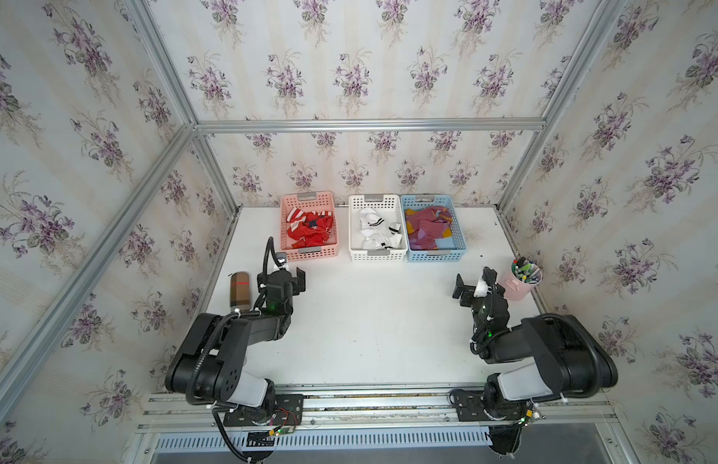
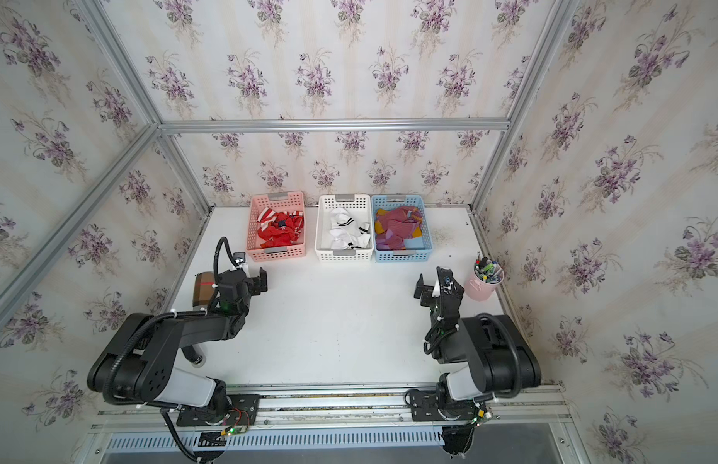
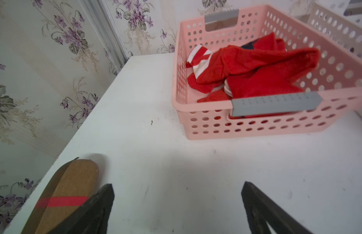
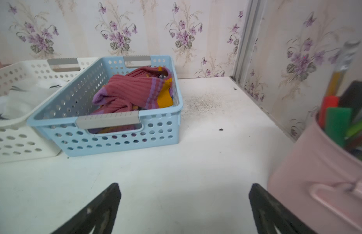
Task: Sort the socks into the basket by color
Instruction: Reset both arms
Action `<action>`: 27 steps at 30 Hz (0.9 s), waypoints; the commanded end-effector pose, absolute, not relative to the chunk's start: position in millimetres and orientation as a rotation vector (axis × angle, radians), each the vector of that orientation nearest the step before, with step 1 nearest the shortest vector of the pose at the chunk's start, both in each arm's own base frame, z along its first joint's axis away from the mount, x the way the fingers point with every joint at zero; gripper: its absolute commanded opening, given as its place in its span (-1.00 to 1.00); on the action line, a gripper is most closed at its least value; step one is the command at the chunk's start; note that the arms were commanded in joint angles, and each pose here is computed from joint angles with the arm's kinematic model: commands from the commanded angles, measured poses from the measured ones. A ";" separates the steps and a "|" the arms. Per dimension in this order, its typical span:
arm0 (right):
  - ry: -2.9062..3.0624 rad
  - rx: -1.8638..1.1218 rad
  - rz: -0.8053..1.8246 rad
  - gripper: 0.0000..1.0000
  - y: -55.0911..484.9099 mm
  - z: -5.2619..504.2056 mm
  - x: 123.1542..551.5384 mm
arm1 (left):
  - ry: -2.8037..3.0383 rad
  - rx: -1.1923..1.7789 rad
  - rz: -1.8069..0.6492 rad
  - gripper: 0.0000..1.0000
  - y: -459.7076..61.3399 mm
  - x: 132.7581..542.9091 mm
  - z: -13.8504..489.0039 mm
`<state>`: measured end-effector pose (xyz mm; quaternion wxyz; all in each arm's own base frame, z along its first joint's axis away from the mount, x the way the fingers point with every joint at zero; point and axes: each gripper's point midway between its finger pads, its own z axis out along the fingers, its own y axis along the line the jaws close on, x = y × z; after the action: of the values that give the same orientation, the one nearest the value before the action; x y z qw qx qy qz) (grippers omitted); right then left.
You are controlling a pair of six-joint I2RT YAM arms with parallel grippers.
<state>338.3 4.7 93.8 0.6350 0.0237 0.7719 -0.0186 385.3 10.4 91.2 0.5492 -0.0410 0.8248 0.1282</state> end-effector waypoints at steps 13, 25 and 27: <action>1.690 -0.132 0.199 1.00 31.7 124.5 367.2 | 1.938 -0.081 0.217 0.99 2.1 390.4 94.1; 1.690 -0.132 0.196 1.00 31.7 124.3 367.6 | 1.942 -0.081 0.216 0.99 1.9 390.0 93.5; 1.691 -0.131 0.196 1.00 31.6 124.0 367.6 | 1.942 -0.080 0.215 0.99 1.7 390.0 93.8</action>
<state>366.5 30.1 118.6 0.6490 -0.0495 0.7541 0.0880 387.2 2.7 87.1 0.5472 -0.0292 0.8308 0.0974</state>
